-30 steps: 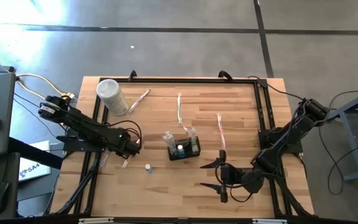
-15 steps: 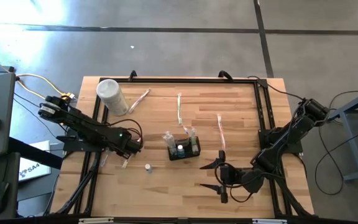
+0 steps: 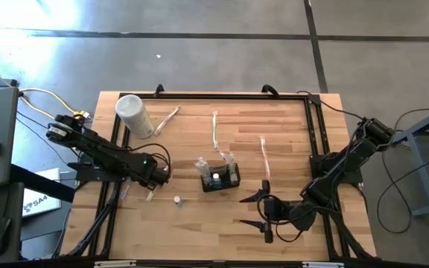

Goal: Pick & Place toothbrushing station
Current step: Put the blue toothbrush into the black wire organizer

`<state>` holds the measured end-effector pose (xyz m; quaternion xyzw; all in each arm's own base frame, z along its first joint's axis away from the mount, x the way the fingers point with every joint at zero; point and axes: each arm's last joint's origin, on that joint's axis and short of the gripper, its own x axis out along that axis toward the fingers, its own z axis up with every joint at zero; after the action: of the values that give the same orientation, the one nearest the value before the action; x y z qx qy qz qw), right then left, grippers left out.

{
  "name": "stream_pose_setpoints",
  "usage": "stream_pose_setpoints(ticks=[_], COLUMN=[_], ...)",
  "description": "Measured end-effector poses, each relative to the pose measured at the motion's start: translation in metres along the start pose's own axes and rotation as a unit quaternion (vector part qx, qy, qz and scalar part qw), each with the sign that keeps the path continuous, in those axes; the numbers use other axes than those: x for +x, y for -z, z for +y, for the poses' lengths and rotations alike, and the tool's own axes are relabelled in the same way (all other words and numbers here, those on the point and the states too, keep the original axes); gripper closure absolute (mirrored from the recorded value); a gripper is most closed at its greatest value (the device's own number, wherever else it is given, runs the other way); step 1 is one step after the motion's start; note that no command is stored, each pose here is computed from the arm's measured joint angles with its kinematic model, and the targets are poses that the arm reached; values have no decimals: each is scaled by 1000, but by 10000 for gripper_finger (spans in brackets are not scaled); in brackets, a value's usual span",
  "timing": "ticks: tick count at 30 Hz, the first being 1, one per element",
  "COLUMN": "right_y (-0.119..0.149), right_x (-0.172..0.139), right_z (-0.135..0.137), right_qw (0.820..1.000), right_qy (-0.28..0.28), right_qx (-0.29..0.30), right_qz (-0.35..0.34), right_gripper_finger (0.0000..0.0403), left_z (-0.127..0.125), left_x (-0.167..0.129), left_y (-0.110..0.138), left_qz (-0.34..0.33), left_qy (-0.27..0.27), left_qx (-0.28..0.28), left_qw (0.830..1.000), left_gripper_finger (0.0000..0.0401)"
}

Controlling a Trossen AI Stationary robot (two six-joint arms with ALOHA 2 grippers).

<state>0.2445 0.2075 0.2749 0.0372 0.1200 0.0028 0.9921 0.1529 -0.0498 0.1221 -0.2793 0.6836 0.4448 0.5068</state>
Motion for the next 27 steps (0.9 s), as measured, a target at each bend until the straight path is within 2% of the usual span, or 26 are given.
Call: stream_pose_setpoints(ticks=[5,10,14,23,27], right_y=[0,0,0,0,0], right_x=[0,0,0,0,1], right_z=[0,0,0,0,-1], right_qw=[1000,1000,1000,1000,1000], right_qy=[0,0,0,-10,-7], right_qx=[0,0,1,7,8], right_qz=[0,0,0,5,4], right_gripper_finger=[133,133,133,133,133], left_z=[0,-2,-2,-10,-24], left_x=[0,1,1,-10,-24], left_y=[-1,0,0,-1,-2], left_qz=[-11,10,17,13,12], left_qy=[-5,5,10,31,83], left_qx=[-18,13,15,51,81], left_qw=[1000,1000,1000,998,993], left_gripper_finger=[188,188,188,188,188])
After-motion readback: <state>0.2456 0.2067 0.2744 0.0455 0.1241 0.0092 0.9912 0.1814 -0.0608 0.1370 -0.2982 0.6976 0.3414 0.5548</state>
